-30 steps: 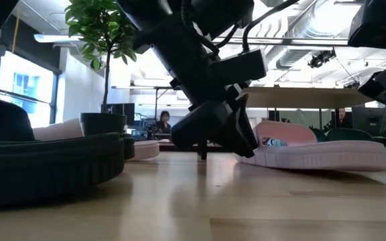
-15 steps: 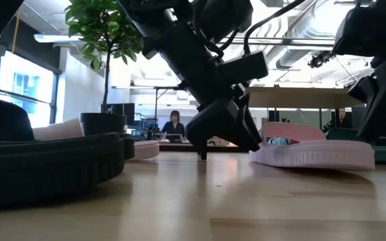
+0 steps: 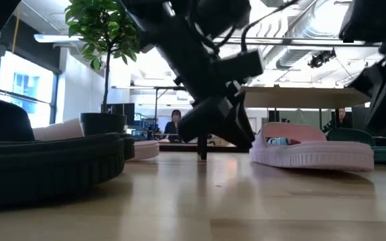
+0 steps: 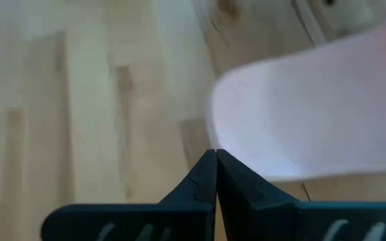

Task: Pick and place slides into the shelf
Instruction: Put the right pink slide under the shelf

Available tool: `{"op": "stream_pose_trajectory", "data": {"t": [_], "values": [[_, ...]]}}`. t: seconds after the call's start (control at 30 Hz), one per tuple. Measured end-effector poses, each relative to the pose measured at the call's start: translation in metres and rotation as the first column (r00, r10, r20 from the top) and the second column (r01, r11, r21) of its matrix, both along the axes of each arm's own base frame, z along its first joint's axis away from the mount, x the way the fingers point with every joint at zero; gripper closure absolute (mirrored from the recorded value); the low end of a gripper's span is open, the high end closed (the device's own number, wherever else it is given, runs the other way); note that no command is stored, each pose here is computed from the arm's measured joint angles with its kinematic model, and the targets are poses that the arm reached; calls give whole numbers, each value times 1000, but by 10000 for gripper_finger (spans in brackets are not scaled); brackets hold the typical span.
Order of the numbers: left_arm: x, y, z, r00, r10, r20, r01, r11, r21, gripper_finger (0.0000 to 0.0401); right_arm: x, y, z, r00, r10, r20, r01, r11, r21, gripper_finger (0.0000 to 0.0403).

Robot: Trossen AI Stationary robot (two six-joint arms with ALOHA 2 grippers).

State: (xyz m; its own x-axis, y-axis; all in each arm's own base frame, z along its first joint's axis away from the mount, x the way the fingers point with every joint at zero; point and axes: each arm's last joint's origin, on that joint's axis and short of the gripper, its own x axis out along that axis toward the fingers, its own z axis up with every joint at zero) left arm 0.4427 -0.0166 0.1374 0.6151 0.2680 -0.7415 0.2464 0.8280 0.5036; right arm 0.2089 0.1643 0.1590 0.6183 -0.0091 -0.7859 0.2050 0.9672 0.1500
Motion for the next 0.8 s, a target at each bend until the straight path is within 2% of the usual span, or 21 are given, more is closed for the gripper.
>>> {"op": "stream_pose_trajectory", "data": {"t": [0.1, 0.23, 0.37, 0.43, 0.57, 0.67, 0.8], "values": [[-4, -13, 9, 1000, -19, -5, 19, 1000, 15, 286, 4, 6, 9, 999, 27, 25, -27, 1000, 8, 403], [-15, -32, 26, 997, -56, -49, 56, 998, 11, 286, 7, 12, 16, 998, 56, 18, -57, 996, 75, 403], [-35, -56, 39, 983, -104, -154, 105, 994, 0, 286, 6, 16, 12, 999, 41, -11, -40, 992, 120, 403], [-49, -68, 44, 965, -124, -232, 128, 992, 0, 286, 9, 19, 3, 999, 39, -32, -35, 994, 107, 403], [-65, -92, 46, 936, -176, -305, 191, 981, 18, 286, 19, 27, -16, 998, 48, -51, -43, 995, 89, 403], [-68, -103, 46, 932, -205, -301, 222, 975, 25, 286, 28, 30, -29, 995, 40, -89, -37, 999, 36, 403], [-68, -107, 45, 932, -207, -296, 226, 974, 31, 286, 43, 36, -33, 997, 15, -77, -17, 1000, -18, 403]]}}
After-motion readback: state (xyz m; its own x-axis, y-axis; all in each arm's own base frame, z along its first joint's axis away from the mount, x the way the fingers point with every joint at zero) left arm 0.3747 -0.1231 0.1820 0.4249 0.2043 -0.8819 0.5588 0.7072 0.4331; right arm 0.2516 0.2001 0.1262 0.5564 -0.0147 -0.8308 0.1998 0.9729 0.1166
